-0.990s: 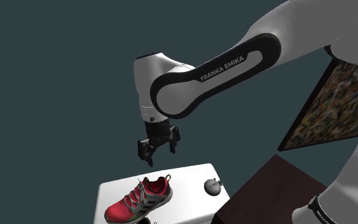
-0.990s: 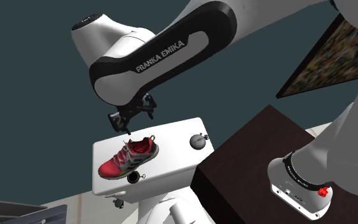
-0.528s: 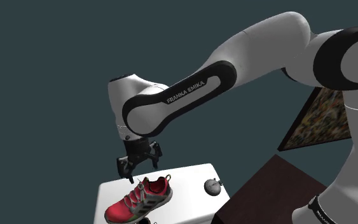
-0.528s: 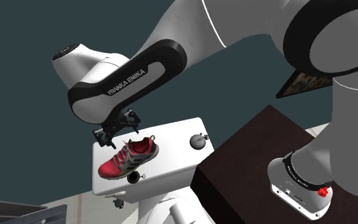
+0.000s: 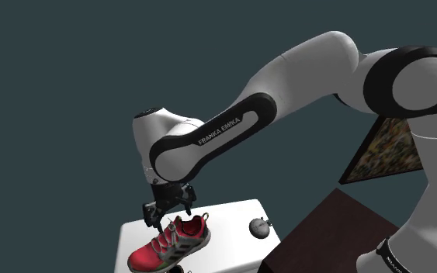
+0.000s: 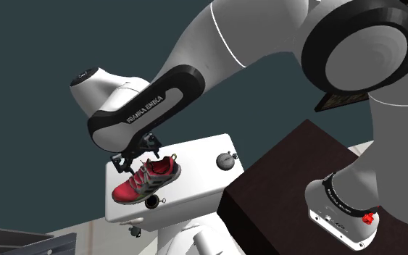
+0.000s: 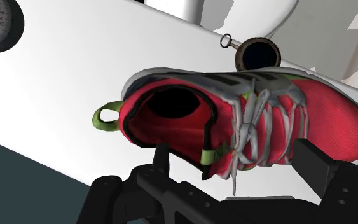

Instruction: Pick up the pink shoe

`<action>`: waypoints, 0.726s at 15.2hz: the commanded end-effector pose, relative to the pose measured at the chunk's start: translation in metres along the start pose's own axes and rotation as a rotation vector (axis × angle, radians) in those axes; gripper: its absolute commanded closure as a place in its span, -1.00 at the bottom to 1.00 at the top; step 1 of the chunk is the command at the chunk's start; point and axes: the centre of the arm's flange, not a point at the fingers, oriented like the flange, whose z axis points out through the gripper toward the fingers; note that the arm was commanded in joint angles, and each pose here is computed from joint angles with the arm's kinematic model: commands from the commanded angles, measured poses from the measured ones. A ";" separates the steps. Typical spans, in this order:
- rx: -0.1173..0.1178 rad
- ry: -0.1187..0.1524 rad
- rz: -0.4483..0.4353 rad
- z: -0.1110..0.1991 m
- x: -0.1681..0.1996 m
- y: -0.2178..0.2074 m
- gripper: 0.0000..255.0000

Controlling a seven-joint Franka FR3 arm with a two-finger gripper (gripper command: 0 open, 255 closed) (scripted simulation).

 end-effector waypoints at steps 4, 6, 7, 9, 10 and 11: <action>0.000 0.000 0.000 0.002 0.002 -0.001 1.00; 0.000 0.000 0.000 0.002 0.002 -0.001 1.00; 0.000 0.000 0.000 0.002 0.002 -0.001 1.00; 0.000 0.000 0.000 0.002 0.002 -0.001 1.00; 0.000 0.000 0.000 0.002 0.002 -0.001 1.00; 0.000 0.000 0.000 0.002 0.002 -0.001 1.00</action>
